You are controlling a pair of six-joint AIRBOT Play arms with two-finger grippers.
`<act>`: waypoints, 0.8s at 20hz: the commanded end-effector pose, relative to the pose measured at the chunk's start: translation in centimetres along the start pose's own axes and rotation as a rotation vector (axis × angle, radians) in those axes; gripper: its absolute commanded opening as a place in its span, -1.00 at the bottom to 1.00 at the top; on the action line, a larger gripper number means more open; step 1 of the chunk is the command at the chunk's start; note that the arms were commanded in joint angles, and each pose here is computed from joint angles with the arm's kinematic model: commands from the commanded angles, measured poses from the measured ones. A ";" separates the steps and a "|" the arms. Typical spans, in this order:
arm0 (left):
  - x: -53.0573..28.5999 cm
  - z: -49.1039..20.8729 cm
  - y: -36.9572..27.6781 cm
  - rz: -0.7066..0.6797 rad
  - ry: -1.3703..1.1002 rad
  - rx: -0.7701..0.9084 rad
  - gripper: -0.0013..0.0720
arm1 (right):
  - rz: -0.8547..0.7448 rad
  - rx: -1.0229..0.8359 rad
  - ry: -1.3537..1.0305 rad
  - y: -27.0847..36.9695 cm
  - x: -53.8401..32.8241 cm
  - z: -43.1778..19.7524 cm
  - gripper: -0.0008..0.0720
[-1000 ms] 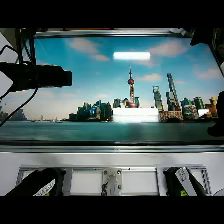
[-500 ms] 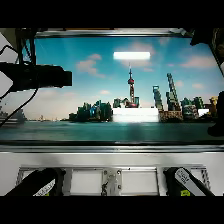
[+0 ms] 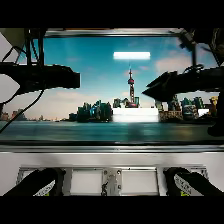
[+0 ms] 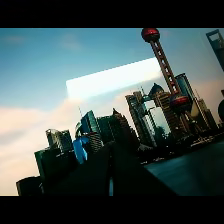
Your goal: Fold the clothes and pants, and hang the long-sleeved shirts on hangers.
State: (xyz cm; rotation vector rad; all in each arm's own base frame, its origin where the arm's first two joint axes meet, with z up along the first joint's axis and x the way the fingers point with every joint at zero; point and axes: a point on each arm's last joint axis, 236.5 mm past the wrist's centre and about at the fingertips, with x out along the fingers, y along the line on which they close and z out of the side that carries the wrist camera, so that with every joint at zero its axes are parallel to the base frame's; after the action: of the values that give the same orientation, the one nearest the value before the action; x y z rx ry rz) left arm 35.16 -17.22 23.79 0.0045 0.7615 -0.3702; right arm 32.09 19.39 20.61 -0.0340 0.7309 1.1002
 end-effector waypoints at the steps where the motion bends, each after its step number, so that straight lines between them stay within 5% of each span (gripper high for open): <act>1: 0.0 0.1 -0.2 -0.004 -0.005 0.004 -0.92 | 0.062 -0.048 0.113 3.0 3.2 -2.0 0.33; 2: 0.0 0.1 -0.2 -0.004 -0.006 0.004 -0.92 | 0.066 -0.050 0.113 3.2 3.2 -2.0 0.23; 4: 0.0 0.1 -0.2 -0.004 -0.006 0.004 -0.92 | 0.065 -0.050 0.113 3.1 3.2 -2.0 -0.87; 16: 0.0 0.1 -0.2 -0.004 -0.006 0.004 -0.92 | 0.065 -0.049 0.113 3.1 3.2 -2.0 -0.88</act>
State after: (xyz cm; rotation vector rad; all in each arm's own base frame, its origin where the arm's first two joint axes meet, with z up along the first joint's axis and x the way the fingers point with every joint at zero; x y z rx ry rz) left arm 35.19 -17.39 23.91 0.0047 0.7546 -0.3736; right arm 29.34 22.65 18.34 -0.1158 0.8093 1.1835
